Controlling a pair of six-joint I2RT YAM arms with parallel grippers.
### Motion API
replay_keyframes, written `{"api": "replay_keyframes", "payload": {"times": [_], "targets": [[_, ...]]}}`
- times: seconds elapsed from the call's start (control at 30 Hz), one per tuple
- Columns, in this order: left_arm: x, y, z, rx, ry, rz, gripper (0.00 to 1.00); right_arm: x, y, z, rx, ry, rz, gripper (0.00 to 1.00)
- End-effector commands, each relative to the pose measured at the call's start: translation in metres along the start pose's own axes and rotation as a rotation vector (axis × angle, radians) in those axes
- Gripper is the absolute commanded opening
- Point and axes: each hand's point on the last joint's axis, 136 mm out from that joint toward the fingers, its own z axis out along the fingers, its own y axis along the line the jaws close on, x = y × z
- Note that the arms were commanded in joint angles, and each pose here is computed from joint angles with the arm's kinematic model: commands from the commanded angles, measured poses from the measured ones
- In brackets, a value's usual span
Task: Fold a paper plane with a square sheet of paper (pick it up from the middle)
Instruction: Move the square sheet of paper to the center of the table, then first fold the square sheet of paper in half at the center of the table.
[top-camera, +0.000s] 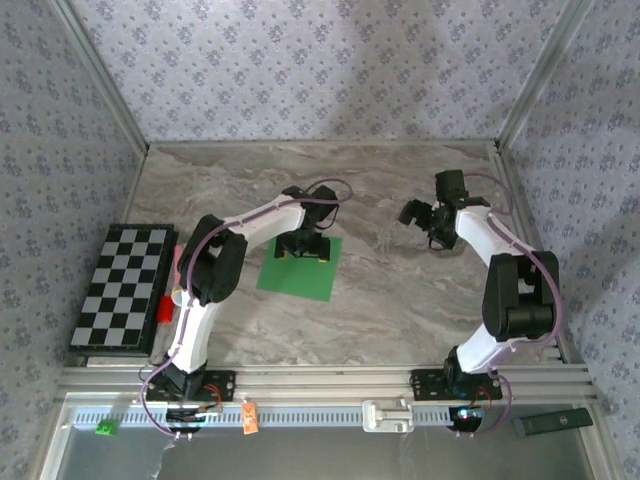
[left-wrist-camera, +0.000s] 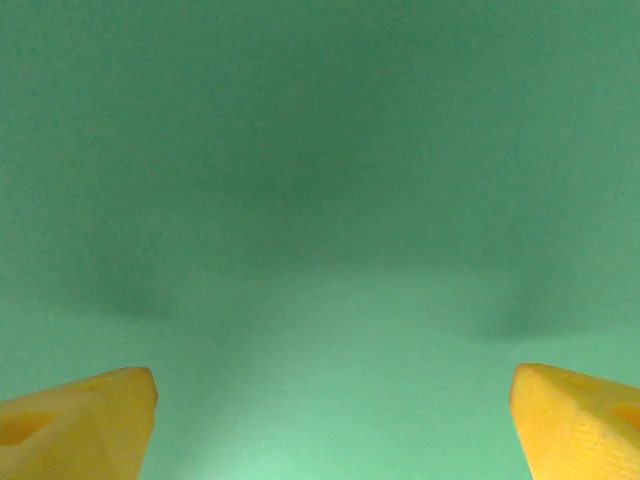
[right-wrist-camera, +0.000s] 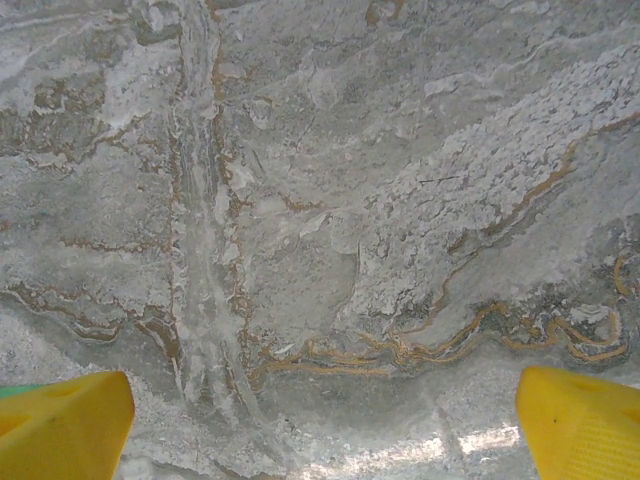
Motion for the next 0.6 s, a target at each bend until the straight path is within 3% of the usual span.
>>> {"api": "replay_keyframes", "payload": {"times": [0.0, 0.57], "targets": [[0.0004, -0.0021, -0.0075, 0.044, -0.002, -0.003, 0.91, 0.0089, 0.0009, 0.0067, -0.003, 0.033, -0.007, 1.00], [0.0047, 0.0013, 0.0003, 0.028, 0.005, 0.102, 0.90, 0.0140, 0.0055, 0.0136, 0.018, 0.054, -0.017, 1.00]]}}
